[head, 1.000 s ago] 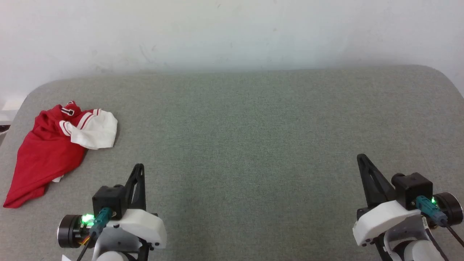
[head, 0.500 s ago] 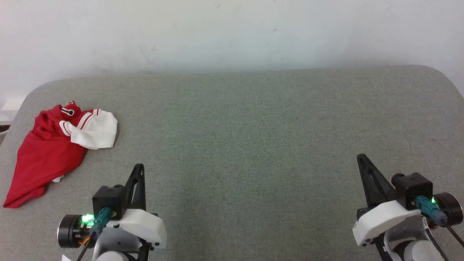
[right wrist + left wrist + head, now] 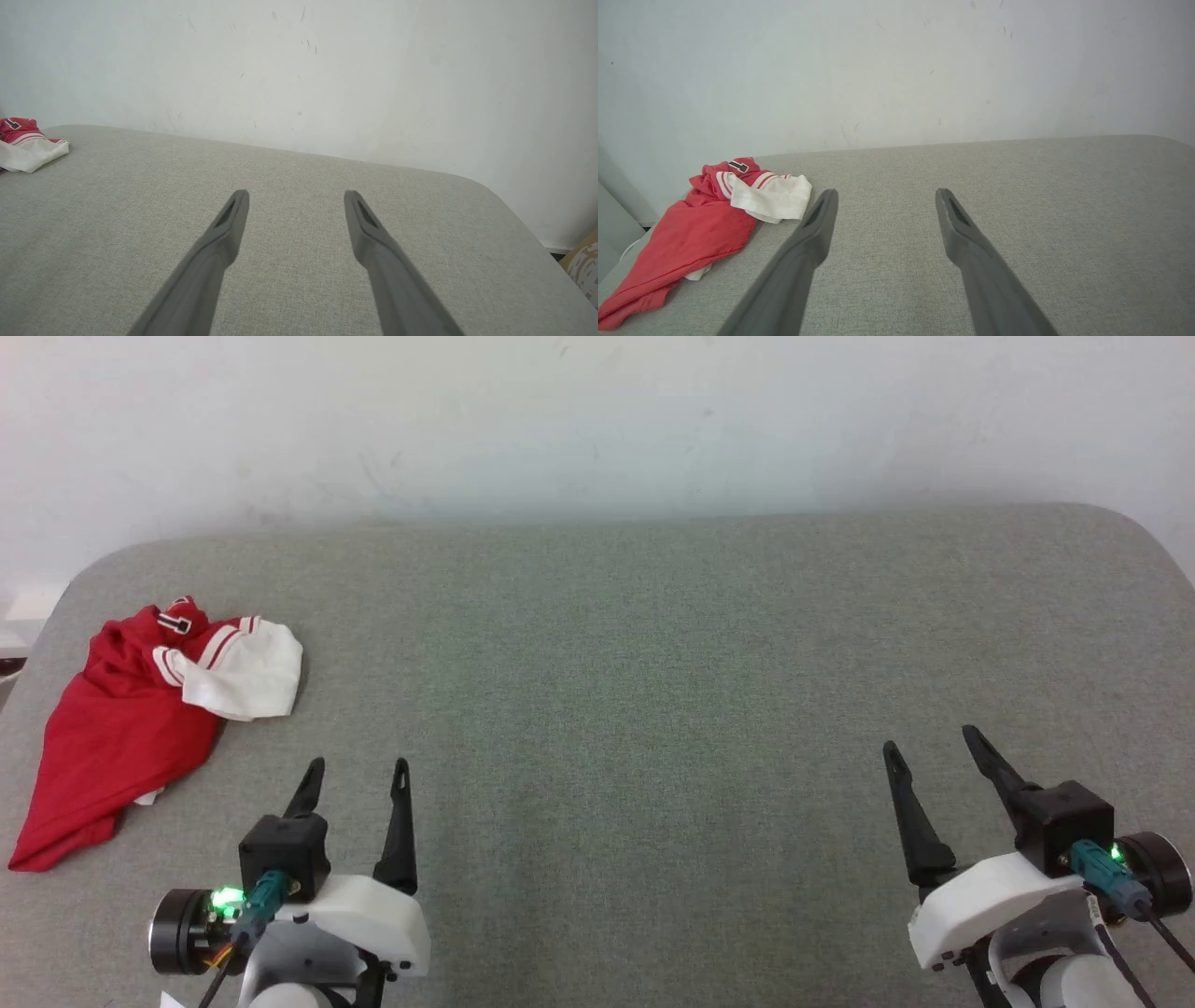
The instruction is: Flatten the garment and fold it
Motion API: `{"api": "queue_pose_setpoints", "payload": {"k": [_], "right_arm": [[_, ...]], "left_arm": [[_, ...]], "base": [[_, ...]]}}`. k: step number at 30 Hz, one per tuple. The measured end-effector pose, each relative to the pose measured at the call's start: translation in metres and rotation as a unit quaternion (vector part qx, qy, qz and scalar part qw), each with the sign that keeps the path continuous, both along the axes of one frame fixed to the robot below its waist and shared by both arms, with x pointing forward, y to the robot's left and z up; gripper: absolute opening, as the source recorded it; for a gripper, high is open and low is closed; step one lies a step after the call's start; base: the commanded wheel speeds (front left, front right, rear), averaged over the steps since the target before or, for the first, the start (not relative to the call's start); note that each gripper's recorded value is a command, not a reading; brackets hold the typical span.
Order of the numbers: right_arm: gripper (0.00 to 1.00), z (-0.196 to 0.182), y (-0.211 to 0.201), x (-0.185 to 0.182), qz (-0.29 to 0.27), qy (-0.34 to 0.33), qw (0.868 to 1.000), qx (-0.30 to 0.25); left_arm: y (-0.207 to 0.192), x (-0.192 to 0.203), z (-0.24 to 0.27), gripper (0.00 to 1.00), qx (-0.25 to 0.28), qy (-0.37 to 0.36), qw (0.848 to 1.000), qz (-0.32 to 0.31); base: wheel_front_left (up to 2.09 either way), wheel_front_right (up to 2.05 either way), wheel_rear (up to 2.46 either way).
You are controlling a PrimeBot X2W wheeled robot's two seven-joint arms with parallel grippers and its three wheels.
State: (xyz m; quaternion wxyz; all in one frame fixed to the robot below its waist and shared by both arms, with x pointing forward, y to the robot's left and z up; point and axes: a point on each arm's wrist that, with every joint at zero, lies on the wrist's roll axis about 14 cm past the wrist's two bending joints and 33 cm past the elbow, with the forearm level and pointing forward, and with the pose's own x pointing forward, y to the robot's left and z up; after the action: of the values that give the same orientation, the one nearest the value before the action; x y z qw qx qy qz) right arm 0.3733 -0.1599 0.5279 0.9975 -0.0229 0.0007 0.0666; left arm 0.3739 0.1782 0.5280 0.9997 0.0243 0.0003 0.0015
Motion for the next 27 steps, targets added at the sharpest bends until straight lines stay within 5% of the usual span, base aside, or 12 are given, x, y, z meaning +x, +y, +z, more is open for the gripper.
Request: {"api": "queue_pose_setpoints", "payload": {"k": [27], "right_arm": [[1.00,0.0053,-0.0003,0.0038,0.000,-0.021,1.000,0.017]], "left_arm": [[0.0030,-0.0044,-0.0013,1.00,-0.011,-0.013,1.000,0.010]], "base": [[0.00,0.00,0.00]]}}
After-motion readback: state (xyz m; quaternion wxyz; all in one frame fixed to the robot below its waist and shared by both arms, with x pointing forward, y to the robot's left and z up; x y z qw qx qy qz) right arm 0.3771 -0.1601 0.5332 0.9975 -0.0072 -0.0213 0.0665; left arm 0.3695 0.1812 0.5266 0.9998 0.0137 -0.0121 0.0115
